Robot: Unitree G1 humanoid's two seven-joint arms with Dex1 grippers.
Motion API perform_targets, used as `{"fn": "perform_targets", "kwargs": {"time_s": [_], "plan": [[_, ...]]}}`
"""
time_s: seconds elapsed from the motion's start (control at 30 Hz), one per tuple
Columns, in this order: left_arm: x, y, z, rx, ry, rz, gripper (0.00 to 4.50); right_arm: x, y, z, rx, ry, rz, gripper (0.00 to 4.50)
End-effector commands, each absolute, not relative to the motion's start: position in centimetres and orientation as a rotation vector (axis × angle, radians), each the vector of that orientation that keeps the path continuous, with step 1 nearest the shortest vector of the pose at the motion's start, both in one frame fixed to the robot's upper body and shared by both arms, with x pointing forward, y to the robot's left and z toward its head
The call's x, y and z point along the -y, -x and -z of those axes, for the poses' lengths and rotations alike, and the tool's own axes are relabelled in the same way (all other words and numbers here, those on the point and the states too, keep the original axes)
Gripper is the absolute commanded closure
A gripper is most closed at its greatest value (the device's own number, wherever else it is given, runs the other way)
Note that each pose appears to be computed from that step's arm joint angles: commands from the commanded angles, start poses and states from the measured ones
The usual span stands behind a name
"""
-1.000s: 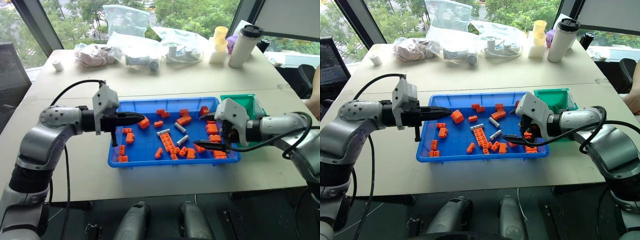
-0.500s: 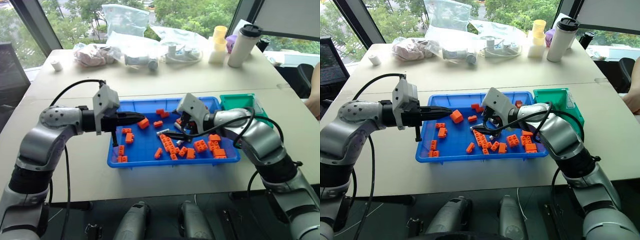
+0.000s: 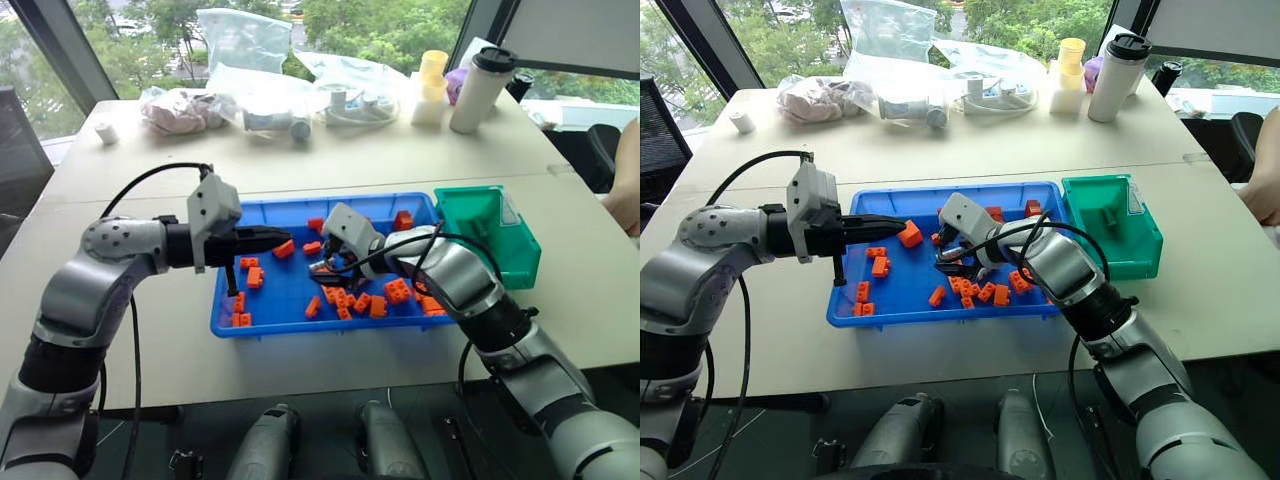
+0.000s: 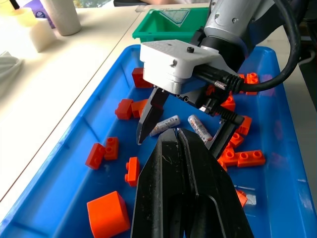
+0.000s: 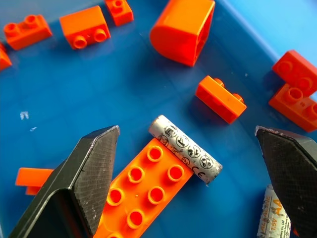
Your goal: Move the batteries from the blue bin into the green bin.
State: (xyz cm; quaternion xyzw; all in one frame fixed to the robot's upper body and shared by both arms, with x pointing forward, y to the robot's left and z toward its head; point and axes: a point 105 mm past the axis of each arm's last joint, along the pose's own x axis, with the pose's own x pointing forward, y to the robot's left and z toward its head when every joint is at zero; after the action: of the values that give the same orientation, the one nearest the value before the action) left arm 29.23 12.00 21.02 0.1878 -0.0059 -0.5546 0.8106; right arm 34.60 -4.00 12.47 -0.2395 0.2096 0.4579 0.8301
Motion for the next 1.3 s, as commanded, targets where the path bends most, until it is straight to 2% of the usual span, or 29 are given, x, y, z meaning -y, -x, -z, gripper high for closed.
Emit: {"fn": "perform_targets", "kwargs": {"time_s": [0.03,0.4,0.43,0.47,0.7,0.83,0.93,1.0,1.07,1.17,1.3], "plan": [[-11.8,-28.9,-22.0,0.060,-0.413,1.179,4.50,3.3,-34.8,-12.9,-0.420,0.560,-0.982,0.02],[-11.6,-28.9,-21.8,0.064,-0.409,1.172,4.50,2.8,-35.5,-11.9,-0.450,0.618,-0.967,0.02],[-11.6,-28.9,-21.8,0.064,-0.409,1.171,4.50,2.8,-35.5,-11.9,-0.449,0.624,-0.969,0.52],[-11.6,-28.9,-21.8,0.064,-0.409,1.170,4.50,2.7,-35.5,-11.9,-0.449,0.624,-0.972,0.84],[-11.6,-29.0,-21.6,0.065,-0.418,1.163,4.50,2.9,-35.4,-12.1,-0.441,0.621,-0.975,4.43],[-11.6,-29.0,-21.6,0.065,-0.417,1.165,4.50,3.0,-36.0,-14.7,-0.359,0.587,-0.948,4.48],[-11.5,-29.1,-21.6,0.067,-0.417,1.167,4.50,4.6,-36.7,-19.3,-0.226,0.571,-0.867,4.48],[-11.4,-29.1,-21.6,0.067,-0.413,1.172,4.50,8.6,-37.1,-23.2,-0.158,0.525,-0.731,4.48],[-11.4,-29.2,-21.6,0.066,-0.411,1.178,4.50,12.9,-37.0,-25.2,-0.139,0.518,-0.603,4.48],[-11.1,-29.3,-21.5,0.068,-0.406,1.190,4.50,19.2,-36.4,-25.7,-0.183,0.550,-0.410,4.48],[-10.8,-29.6,-21.3,0.070,-0.405,1.207,4.50,24.6,-34.7,-24.5,-0.277,0.556,-0.279,4.48]]}}
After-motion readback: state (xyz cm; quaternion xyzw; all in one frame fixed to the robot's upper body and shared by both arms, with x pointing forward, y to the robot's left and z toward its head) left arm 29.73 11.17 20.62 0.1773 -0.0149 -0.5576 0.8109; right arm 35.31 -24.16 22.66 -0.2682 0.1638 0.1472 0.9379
